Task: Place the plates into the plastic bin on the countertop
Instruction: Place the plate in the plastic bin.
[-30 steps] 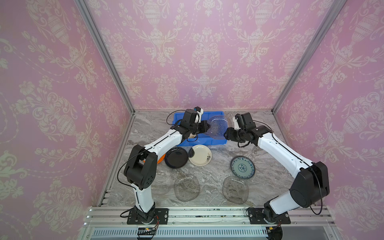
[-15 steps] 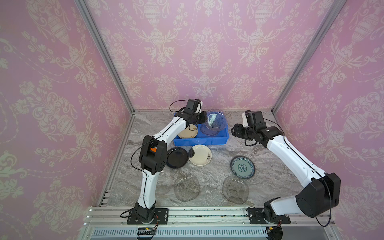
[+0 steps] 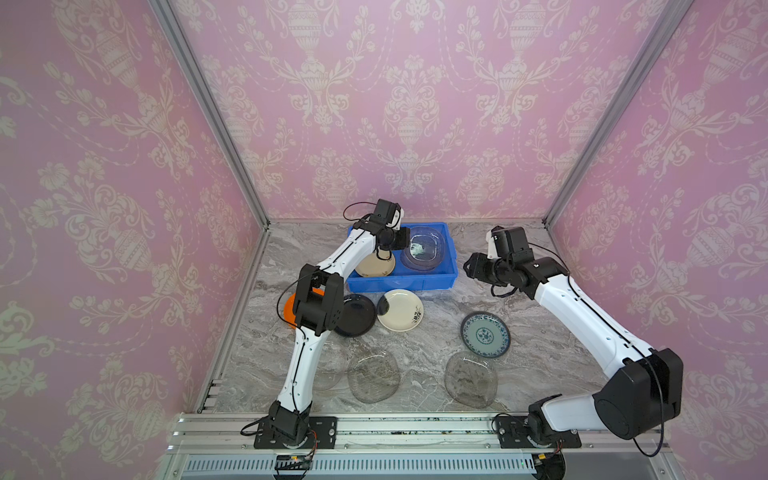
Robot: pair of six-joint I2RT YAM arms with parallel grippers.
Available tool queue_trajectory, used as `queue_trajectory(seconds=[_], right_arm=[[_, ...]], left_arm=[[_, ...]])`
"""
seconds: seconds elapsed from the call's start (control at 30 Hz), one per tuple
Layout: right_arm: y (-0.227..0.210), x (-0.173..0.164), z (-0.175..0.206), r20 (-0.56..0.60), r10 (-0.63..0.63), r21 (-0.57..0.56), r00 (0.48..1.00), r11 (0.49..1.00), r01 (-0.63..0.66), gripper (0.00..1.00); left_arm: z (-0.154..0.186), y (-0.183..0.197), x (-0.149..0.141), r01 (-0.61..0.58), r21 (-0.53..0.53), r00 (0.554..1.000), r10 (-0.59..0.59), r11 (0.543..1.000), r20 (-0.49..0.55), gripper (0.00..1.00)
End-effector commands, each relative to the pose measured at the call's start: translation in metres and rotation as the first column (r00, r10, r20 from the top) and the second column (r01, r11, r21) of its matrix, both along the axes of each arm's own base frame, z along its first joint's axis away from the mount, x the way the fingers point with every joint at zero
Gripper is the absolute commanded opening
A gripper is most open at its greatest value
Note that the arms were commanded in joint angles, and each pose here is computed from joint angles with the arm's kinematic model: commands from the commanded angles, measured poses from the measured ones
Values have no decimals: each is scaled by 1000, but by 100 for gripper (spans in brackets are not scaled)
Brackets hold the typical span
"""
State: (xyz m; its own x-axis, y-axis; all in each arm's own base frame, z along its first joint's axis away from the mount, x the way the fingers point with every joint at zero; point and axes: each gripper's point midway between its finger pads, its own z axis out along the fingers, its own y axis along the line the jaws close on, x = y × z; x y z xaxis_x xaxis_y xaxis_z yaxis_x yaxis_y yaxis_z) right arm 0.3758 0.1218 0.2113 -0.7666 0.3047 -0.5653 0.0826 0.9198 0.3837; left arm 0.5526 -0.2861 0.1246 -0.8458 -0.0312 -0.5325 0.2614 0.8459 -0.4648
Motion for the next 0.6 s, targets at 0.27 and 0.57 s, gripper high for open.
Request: queue_trajectory(seconds=[0.27, 0.57], right_arm=[[-3, -9, -7, -30, -15, 10, 999, 1000, 15, 57], [-2, -8, -10, -39, -18, 15, 999, 1000, 18, 57]], left_arm=[[-20, 3, 13, 66, 6, 996, -65, 998, -56, 0], [-37, 3, 11, 81, 9, 992, -80, 997, -97, 0]])
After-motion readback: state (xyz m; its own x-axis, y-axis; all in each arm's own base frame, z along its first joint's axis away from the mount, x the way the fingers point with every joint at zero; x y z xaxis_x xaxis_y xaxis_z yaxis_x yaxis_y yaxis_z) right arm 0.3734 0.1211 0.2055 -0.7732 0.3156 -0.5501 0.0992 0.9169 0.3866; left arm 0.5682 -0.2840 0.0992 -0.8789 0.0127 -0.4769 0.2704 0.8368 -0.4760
